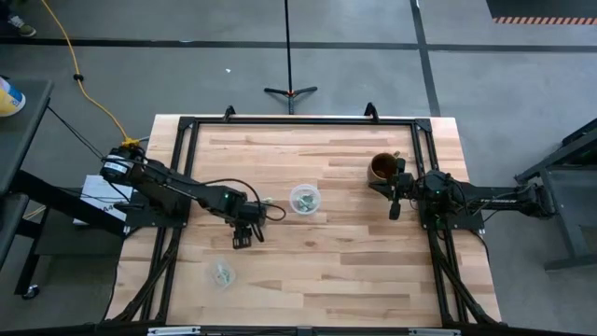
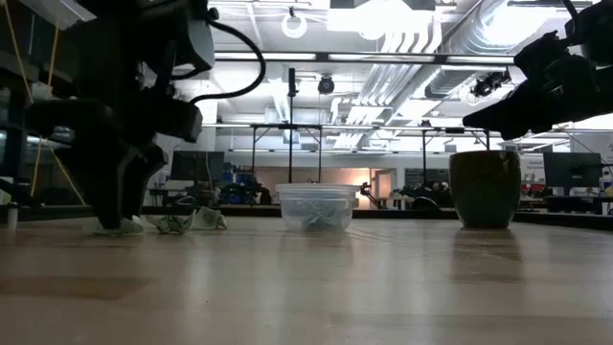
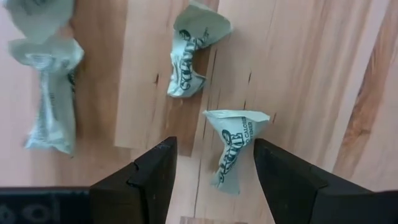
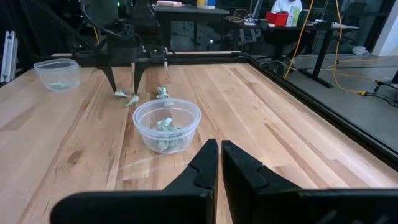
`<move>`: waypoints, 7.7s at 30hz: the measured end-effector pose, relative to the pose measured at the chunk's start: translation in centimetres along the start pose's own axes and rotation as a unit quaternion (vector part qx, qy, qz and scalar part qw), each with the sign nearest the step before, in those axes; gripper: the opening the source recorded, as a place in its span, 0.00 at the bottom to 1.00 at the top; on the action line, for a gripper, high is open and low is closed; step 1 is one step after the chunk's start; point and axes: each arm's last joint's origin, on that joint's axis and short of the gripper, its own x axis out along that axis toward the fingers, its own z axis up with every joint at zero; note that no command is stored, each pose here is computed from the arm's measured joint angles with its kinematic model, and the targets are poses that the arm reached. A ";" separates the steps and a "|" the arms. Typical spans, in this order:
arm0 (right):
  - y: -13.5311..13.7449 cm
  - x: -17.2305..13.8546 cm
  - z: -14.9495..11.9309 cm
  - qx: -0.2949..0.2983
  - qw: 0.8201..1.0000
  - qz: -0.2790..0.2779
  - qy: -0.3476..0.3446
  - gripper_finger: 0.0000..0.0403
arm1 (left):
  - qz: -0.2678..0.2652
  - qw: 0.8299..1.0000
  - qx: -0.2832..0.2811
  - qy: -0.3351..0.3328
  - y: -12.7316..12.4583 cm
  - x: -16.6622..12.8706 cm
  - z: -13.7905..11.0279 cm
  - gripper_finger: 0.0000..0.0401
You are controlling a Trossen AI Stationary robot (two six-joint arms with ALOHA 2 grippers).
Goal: Pick and place items into bin
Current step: Put the green stevia packet into the bottom transparent bin
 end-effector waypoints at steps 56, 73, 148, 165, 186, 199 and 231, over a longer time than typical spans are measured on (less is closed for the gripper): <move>0.0 0.0 0.0 0.003 1.000 0.000 -0.001 0.03 | -0.035 0.987 -0.129 0.094 -12.4 -8.7 -3.6 0.35; 0.0 0.0 0.2 0.001 1.000 0.000 -0.012 0.03 | 0.017 0.993 -0.031 -0.109 -2.6 -5.5 4.8 0.62; 0.0 0.0 0.2 -0.008 1.000 0.000 -0.012 0.03 | -0.118 0.992 -0.032 0.026 -6.8 -7.7 2.9 0.05; 0.0 0.0 0.2 -0.007 1.000 0.000 -0.012 0.03 | -0.045 0.991 -0.105 0.063 -14.1 -8.8 -4.5 0.06; 0.0 0.0 0.2 -0.007 1.000 0.000 -0.012 0.03 | 0.180 0.965 -0.167 -0.088 -10.5 -9.9 -4.7 0.49; 0.0 0.0 0.2 -0.007 1.000 0.000 -0.010 0.03 | 0.125 0.983 -0.132 0.003 2.4 -5.4 2.6 0.82; 0.0 0.0 0.0 -0.013 1.000 0.000 0.000 0.03 | 0.044 0.998 -0.034 -0.016 7.9 0.4 1.2 0.61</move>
